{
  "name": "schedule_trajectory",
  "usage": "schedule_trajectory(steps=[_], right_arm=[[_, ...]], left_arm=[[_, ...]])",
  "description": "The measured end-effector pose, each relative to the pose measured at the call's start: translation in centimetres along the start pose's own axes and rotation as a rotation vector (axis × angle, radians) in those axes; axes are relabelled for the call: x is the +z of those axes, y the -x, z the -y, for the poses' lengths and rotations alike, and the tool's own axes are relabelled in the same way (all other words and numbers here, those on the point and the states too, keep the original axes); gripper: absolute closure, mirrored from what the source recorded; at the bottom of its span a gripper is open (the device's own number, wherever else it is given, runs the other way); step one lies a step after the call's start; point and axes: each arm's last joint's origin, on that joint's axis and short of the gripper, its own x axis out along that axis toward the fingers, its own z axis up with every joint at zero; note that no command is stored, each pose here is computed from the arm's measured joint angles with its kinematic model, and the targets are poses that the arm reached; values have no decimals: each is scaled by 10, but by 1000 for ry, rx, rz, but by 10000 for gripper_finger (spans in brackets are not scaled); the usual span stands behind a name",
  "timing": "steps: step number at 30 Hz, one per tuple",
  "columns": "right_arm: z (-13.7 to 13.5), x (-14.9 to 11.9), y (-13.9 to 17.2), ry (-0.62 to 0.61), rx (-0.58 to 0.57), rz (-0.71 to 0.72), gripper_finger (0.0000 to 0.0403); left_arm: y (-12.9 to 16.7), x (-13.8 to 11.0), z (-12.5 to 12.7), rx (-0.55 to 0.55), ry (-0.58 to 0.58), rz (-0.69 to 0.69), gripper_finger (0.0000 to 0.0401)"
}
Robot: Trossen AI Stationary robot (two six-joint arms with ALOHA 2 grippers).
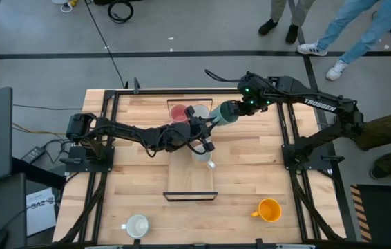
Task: Place coffee mugs
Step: Put the light green mug on the shelf
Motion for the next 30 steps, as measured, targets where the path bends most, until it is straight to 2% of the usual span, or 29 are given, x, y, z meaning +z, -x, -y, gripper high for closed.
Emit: schedule_trajectory(steps=[14,23,30], right_arm=[[0,0,0,36,7,-3,290],[1,1,1,98,12,-7,288],[7,3,14,118,37,23,288]], left_arm=[[0,0,0,0,0,-1,341],[0,0,0,1,0,-1,342],[0,0,0,2,0,-1,342]])
